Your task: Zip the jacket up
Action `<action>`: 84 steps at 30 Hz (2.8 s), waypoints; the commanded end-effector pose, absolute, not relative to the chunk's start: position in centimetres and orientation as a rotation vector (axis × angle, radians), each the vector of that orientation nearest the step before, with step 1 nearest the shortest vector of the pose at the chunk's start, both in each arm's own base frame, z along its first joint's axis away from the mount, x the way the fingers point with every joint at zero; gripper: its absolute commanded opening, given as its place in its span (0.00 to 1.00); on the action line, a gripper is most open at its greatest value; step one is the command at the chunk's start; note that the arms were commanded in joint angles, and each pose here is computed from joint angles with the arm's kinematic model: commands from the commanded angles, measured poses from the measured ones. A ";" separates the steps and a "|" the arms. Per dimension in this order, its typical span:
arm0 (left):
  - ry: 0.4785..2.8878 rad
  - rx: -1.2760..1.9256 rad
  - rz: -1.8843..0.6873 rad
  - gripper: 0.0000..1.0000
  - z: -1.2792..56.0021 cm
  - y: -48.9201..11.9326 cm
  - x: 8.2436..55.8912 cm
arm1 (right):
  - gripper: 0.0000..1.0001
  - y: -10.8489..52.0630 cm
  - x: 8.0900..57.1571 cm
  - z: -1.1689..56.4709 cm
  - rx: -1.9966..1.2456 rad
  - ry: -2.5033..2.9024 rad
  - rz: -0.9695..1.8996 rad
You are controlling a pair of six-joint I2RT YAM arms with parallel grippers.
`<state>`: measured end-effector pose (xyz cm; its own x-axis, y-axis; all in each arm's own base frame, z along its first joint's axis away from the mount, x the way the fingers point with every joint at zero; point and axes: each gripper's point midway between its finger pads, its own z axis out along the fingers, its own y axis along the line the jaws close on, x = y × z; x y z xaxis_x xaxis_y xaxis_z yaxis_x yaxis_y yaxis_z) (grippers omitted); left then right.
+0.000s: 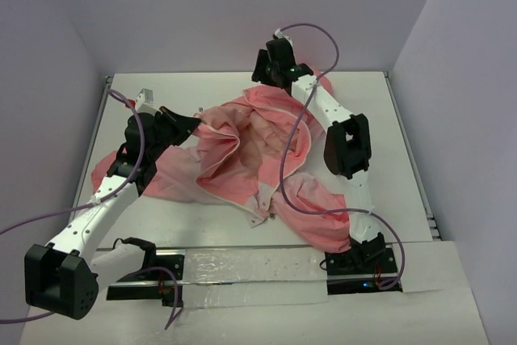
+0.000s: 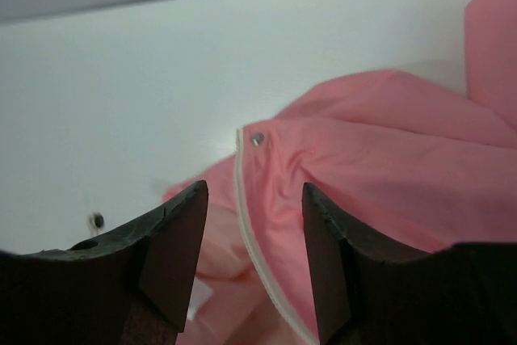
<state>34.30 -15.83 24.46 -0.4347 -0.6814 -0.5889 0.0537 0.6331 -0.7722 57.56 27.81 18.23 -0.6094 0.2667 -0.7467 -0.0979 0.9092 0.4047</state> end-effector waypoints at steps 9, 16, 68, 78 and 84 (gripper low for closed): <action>1.773 -0.460 -0.913 0.00 27.7 -15.6 34.3 | 0.65 19.2 53.3 18.3 -0.014 2.250 0.113; 1.792 -0.449 -0.893 0.00 27.4 -15.6 34.4 | 0.81 18.2 46.7 19.9 -0.071 2.151 0.316; 1.798 -0.520 -0.813 0.00 27.3 -14.2 35.0 | 0.56 26.7 35.1 20.9 -0.288 2.093 0.536; 1.796 -0.506 -0.815 0.00 27.8 -14.2 34.5 | 0.77 26.9 44.8 16.2 -0.285 2.272 0.291; 1.800 -0.509 -0.813 0.00 27.4 -14.2 34.5 | 0.78 25.5 41.4 12.9 -0.311 2.353 0.293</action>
<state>34.40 -14.33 25.32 -0.3990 -0.6693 -0.6268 0.0002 0.6835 -0.7300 43.43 26.38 12.23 -0.6978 -0.1143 -0.7071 -0.2850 0.9500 0.1276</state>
